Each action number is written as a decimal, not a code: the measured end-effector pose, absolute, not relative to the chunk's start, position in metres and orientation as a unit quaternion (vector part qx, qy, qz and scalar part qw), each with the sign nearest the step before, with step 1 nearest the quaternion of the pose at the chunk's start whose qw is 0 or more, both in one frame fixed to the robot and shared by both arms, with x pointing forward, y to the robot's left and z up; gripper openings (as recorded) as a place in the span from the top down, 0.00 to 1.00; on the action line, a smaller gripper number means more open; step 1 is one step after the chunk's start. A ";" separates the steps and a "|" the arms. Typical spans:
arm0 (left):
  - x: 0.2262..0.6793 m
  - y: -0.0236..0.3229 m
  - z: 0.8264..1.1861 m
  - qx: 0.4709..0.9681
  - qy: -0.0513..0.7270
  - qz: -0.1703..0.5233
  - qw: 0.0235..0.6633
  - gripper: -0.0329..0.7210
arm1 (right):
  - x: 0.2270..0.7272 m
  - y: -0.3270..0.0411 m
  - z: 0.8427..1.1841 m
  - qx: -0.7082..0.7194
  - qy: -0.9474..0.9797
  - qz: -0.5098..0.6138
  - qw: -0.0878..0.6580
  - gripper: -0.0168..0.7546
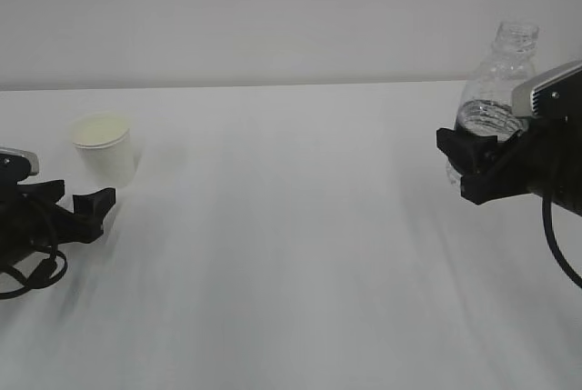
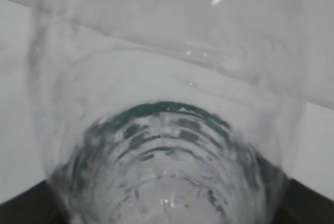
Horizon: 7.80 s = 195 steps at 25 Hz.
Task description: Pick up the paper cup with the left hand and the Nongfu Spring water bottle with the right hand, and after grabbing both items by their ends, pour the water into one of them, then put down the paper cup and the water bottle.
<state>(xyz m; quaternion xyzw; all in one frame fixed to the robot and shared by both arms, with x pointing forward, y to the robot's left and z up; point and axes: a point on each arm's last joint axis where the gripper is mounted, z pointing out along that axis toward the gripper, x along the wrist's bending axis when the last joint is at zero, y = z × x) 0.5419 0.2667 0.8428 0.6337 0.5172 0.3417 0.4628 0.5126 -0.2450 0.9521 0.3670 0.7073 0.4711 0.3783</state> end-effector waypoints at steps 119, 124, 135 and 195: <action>0.538 0.087 0.917 0.769 0.115 0.052 0.626 0.28 | 0.509 -0.240 0.949 0.333 0.735 0.466 0.362 0.35; 0.521 0.065 0.917 0.773 0.086 0.028 0.628 0.28 | 0.508 -0.239 0.948 0.326 0.740 0.465 0.360 0.35; 0.509 0.050 0.915 0.781 0.069 0.015 0.620 0.28 | 0.505 -0.234 0.946 0.283 0.765 0.462 0.349 0.35; 0.492 0.033 0.914 0.785 0.032 0.003 0.618 0.29 | 0.530 -0.201 0.962 -0.063 0.777 0.379 0.499 0.35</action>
